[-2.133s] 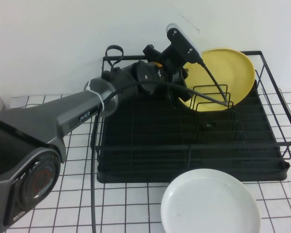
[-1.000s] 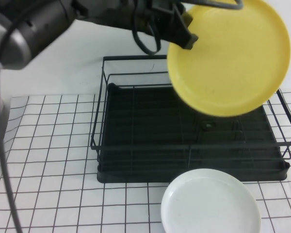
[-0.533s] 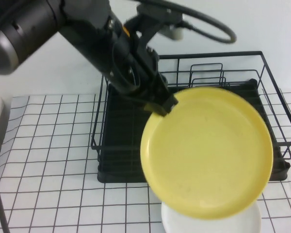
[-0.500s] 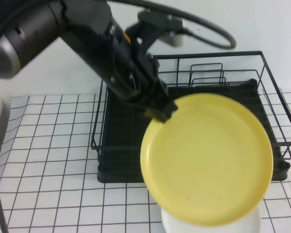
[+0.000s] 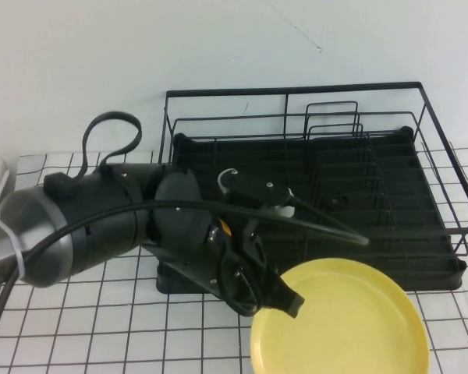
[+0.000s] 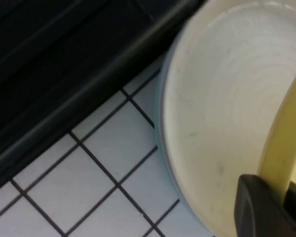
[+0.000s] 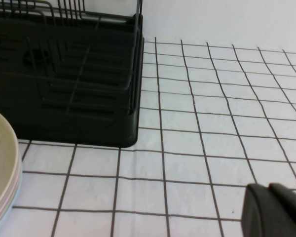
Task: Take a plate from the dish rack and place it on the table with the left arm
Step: Place the plate from the table
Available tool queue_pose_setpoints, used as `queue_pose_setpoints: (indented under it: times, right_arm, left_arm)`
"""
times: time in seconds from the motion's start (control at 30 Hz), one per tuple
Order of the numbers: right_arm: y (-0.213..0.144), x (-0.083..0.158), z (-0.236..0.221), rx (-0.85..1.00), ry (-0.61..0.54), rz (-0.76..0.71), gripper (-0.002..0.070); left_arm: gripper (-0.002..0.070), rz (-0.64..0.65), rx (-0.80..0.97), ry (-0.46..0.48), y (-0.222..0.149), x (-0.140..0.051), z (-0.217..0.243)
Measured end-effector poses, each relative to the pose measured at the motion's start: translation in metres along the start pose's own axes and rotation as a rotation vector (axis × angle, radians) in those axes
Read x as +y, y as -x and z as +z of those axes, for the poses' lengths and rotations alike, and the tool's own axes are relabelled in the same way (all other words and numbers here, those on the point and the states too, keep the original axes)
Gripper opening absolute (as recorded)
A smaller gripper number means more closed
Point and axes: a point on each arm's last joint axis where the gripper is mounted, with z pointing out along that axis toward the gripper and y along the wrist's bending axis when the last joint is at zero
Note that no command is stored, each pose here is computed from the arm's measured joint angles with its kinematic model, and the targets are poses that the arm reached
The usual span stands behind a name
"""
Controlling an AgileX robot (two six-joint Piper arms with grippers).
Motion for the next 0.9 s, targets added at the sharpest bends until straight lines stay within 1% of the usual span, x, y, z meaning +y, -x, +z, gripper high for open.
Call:
queue_pose_setpoints:
  times: [0.1,0.27,0.5,0.63,0.7,0.77,0.8,0.9]
  right_arm:
    - [0.000,0.000,0.000,0.000,0.000,0.000,-0.0003]
    - [0.000,0.000,0.000,0.000,0.000,0.000,-0.0003]
    - [0.000,0.000,0.000,0.000,0.000,0.000,-0.0003]
    - [0.000,0.000,0.000,0.000,0.000,0.000,-0.0003]
    - [0.000,0.000,0.000,0.000,0.000,0.000,-0.0003]
    - [0.000,0.000,0.000,0.000,0.000,0.000,-0.0003]
    - [0.000,0.000,0.000,0.000,0.000,0.000,-0.0003]
    - [0.000,0.000,0.000,0.000,0.000,0.000,-0.0003]
  left_arm:
    - [0.0004,-0.060,-0.059,0.014,0.001,0.003,0.004]
    - [0.0003,-0.085,-0.121,0.022,0.006,0.004,0.004]
    - [0.0004,-0.102,-0.071,0.032,0.003,0.010,0.025]
    - [0.0015,-0.063,-0.056,0.037,0.002,0.013,0.032]
    - [0.0057,-0.048,-0.066,0.037,0.003,0.012,0.032]
    - [0.0134,-0.029,-0.078,0.039,0.004,0.012,0.032]
    - [0.0198,-0.026,-0.082,0.039,0.005,0.012,0.032]
    - [0.0330,-0.022,-0.087,0.038,0.005,0.012,0.032]
